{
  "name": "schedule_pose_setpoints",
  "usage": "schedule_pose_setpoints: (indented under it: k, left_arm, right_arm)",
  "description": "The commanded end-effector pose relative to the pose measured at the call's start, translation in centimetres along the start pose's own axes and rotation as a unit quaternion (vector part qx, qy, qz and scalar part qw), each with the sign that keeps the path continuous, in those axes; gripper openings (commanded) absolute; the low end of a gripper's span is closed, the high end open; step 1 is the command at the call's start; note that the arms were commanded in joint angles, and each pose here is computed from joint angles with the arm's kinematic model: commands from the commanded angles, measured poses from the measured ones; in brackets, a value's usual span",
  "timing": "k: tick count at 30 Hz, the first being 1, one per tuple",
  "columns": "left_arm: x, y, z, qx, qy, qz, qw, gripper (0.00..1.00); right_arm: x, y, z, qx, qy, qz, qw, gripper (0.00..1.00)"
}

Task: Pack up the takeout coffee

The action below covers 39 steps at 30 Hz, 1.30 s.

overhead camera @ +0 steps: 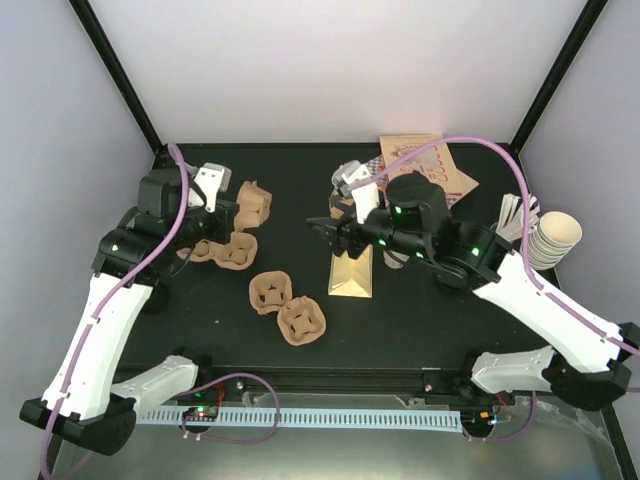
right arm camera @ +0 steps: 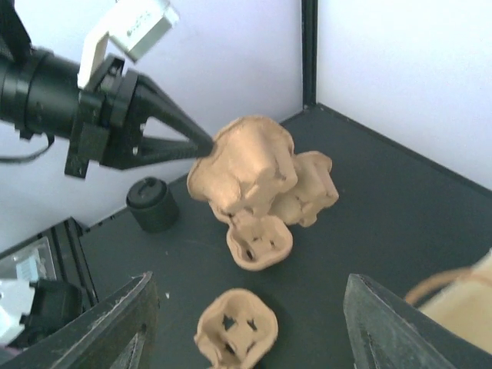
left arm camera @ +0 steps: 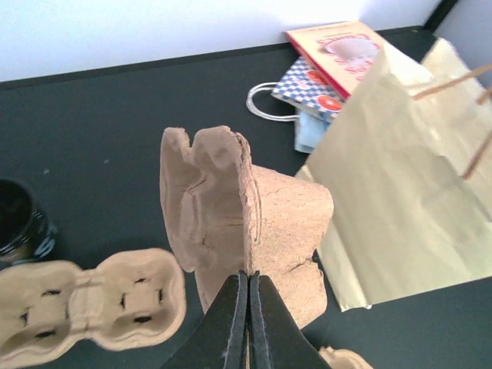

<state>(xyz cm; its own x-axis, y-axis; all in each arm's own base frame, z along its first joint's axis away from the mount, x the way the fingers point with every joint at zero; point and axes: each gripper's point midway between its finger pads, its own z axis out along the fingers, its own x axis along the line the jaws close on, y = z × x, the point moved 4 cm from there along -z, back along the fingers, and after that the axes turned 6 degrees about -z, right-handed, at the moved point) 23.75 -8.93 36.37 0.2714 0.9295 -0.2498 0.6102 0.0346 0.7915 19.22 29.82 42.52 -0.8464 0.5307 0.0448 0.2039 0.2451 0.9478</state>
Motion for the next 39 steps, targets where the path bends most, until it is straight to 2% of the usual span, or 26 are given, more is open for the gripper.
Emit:
schedule_pose_setpoints:
  k: [1,5,13,23,29,30,31,33,34,38,39]
  left_arm:
    - [-2.3,0.4,0.9,-0.012,-0.038,0.042,0.998,0.02]
    - [-3.7,-1.2,2.8,-0.002,-0.052,0.069,0.996,0.02]
    - [-3.3,-4.0,8.4,0.059,0.03,0.098,0.993,0.01]
    - [-5.1,-4.0,13.0,0.046,0.022,0.14,0.989,0.02]
    - [-6.7,-6.5,15.5,0.069,0.016,0.183,0.981,0.02]
    - [-6.8,-7.1,15.7,0.079,0.019,0.189,0.978,0.04]
    - [-6.8,-7.7,16.0,0.092,0.023,0.193,0.977,0.11]
    - [-6.7,-8.9,16.2,0.123,0.029,0.195,0.973,0.43]
    - [-6.6,-9.4,16.0,0.142,0.035,0.191,0.971,0.53]
    - [-5.9,-10.9,14.2,0.184,0.041,0.158,0.969,0.66]
    - [-5.9,-11.1,13.5,0.186,0.035,0.15,0.97,0.74]
  right_arm:
    - [-0.6,-2.6,-2.4,0.028,-0.025,-0.012,0.999,0.68]
    - [-1.0,-3.9,-4.6,0.026,-0.043,-0.01,0.999,0.69]
    - [-1.3,-5.5,-6.1,0.03,-0.054,-0.002,0.998,0.68]
    - [-2.0,-6.1,-6.3,0.035,-0.079,-0.007,0.996,0.68]
    - [-2.2,-6.5,-6.1,0.036,-0.084,-0.005,0.996,0.69]
    - [-2.2,-6.6,-6.1,0.037,-0.084,-0.005,0.996,0.69]
    - [-2.1,-6.6,-6.1,0.037,-0.084,-0.005,0.996,0.69]
    - [-2.2,-6.8,-6.0,0.037,-0.084,-0.005,0.996,0.7]
    - [-2.2,-6.8,-6.0,0.036,-0.083,-0.004,0.996,0.71]
    - [-2.1,-6.8,-6.0,0.034,-0.082,-0.005,0.996,0.71]
    - [-2.1,-6.8,-6.0,0.033,-0.082,-0.004,0.996,0.71]
